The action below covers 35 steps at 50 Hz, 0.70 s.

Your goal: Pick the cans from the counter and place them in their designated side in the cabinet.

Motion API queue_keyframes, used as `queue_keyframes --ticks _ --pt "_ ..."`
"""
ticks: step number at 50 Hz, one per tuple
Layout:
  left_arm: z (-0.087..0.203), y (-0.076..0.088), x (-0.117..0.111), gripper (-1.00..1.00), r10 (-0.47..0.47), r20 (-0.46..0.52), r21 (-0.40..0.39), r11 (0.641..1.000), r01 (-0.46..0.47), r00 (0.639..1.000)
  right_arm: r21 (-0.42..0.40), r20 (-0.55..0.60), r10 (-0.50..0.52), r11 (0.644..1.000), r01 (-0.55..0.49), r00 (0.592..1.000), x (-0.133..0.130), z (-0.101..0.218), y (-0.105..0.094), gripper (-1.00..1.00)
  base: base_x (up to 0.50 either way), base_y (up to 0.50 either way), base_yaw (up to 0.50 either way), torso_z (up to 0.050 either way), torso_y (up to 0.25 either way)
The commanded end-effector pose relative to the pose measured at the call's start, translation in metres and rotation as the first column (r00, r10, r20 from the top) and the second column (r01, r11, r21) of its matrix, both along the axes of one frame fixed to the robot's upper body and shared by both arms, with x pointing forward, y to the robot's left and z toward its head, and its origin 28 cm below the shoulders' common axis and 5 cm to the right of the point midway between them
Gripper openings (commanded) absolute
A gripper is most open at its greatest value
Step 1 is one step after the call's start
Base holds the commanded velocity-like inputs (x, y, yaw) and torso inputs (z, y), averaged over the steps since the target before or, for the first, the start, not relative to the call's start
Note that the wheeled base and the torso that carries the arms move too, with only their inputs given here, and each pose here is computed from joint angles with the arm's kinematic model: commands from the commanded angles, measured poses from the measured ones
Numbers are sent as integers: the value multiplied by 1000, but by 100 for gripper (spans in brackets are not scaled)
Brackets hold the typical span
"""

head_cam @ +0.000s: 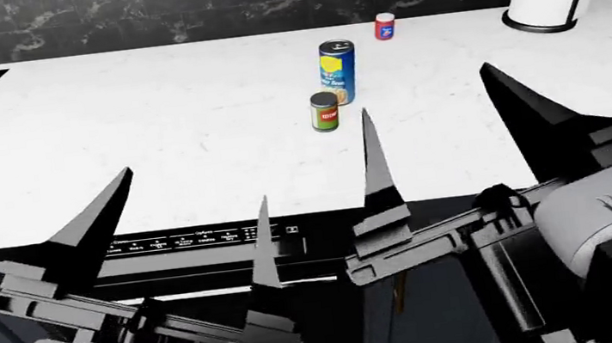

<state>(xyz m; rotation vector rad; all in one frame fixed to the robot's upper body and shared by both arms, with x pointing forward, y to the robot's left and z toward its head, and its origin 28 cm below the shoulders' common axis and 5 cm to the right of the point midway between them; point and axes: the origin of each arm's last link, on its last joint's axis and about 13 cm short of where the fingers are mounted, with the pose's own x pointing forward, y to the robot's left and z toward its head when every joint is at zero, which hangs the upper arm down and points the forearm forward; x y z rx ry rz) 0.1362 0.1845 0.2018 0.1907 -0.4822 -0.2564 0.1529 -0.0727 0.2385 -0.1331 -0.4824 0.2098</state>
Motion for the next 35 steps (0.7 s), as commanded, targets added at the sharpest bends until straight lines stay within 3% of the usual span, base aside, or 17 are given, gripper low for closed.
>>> queue_keyframes --ticks 1,12,19,35 --pt "-11 20 -21 100 113 -106 -27 993 -117 988 26 -181 -149 987 156 972 -31 -23 -29 100 0 0 0 0 0" --pt "-13 26 -25 100 110 -95 -22 993 -113 989 43 -154 -195 978 204 969 -37 -31 -40 100 0 0 0 0 0" --pt "-14 28 -26 100 110 -96 -7 994 -111 989 30 -145 -163 985 169 976 -39 -35 -38 100 0 0 0 0 0" --pt "-18 25 -27 100 104 -112 -4 994 -105 988 9 -153 -110 994 113 982 -41 -41 -31 100 500 0 0 0 0"
